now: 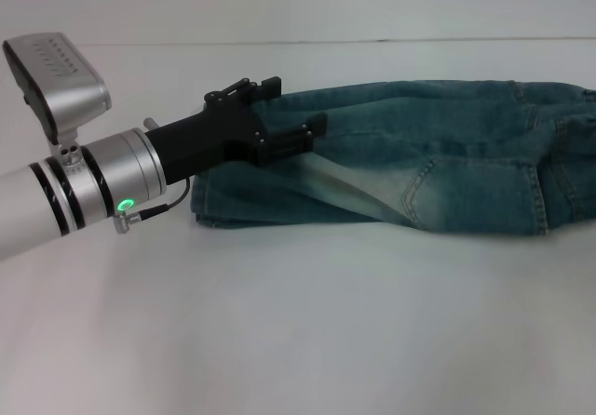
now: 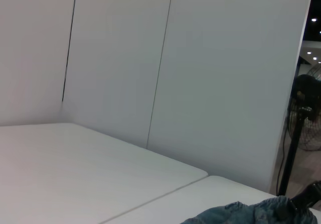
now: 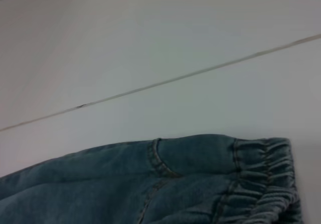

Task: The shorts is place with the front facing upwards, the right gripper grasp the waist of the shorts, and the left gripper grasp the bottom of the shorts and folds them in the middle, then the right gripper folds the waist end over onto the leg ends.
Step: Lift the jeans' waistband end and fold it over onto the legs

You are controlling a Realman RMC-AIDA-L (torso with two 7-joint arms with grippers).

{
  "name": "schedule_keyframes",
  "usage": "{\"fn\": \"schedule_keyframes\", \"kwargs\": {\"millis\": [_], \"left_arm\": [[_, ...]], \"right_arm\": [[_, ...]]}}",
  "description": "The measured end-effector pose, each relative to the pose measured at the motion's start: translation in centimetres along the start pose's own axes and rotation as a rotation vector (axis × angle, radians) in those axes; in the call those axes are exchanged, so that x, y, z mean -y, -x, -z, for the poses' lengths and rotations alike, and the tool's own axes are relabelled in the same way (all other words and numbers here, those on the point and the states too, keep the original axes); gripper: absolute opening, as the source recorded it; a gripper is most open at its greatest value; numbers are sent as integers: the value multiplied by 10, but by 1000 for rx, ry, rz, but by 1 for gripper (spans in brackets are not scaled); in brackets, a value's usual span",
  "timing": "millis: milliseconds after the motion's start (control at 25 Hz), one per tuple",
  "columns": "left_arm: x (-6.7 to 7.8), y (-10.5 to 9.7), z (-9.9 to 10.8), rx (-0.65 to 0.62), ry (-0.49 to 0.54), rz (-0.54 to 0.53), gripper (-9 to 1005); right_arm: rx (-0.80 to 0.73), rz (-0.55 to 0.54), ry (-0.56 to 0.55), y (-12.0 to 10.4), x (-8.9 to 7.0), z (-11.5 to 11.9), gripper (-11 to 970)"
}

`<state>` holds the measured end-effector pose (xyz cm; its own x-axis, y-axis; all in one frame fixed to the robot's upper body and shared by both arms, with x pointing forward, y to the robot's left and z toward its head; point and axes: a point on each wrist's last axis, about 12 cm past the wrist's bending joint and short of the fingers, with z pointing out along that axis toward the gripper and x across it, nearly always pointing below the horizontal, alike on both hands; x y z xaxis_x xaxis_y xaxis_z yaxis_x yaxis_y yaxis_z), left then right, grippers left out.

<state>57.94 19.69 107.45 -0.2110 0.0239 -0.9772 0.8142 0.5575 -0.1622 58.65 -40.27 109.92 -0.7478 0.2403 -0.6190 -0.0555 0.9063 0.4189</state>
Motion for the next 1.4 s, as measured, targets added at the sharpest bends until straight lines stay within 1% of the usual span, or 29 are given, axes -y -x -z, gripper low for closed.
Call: {"fn": "schedule_keyframes", "kwargs": {"millis": [200,320,360,480,560,600,680,760,800,840,880,1000,1040,1120,1200,1360,1400], "left_arm": [[1,-2,0,17,16,-37,877],[2,-7,0,50,54,-53,876],[2,-9,0,59,63,-64,876],[7,-20,-1,121,137,-129,875],[13,-27,-1,173,210,-192,874],[16,-30,-1,189,245,-225,874],[21,-35,-3,195,292,-288,792],[24,-37,-5,189,316,-320,711],[24,-37,-7,184,324,-316,670],[24,-37,-9,180,332,-306,631],[24,-37,-10,179,337,-302,592],[25,-37,-17,163,357,-309,475],[25,-37,-19,156,364,-316,436],[25,-37,-21,145,373,-323,196],[25,-39,-22,130,377,-323,132],[24,-42,-22,103,384,-315,3],[23,-42,-22,100,387,-313,3]], "right_arm": [[24,26,47,8,-8,10,436],[56,44,87,16,-17,19,205],[62,49,97,18,-19,21,184],[77,63,124,26,-27,26,119],[80,73,143,30,-33,27,76],[80,78,153,32,-36,28,76],[80,96,182,36,-44,29,76],[78,114,215,41,-53,30,76],[78,124,229,44,-57,31,76],[77,142,258,49,-66,31,76],[77,142,258,49,-66,31,76],[74,177,312,59,-84,30,77],[73,190,334,62,-91,30,77],[71,214,384,70,-108,29,77],[64,239,435,76,-124,27,77],[39,311,518,87,-163,24,77],[34,327,525,88,-170,23,77]]}}
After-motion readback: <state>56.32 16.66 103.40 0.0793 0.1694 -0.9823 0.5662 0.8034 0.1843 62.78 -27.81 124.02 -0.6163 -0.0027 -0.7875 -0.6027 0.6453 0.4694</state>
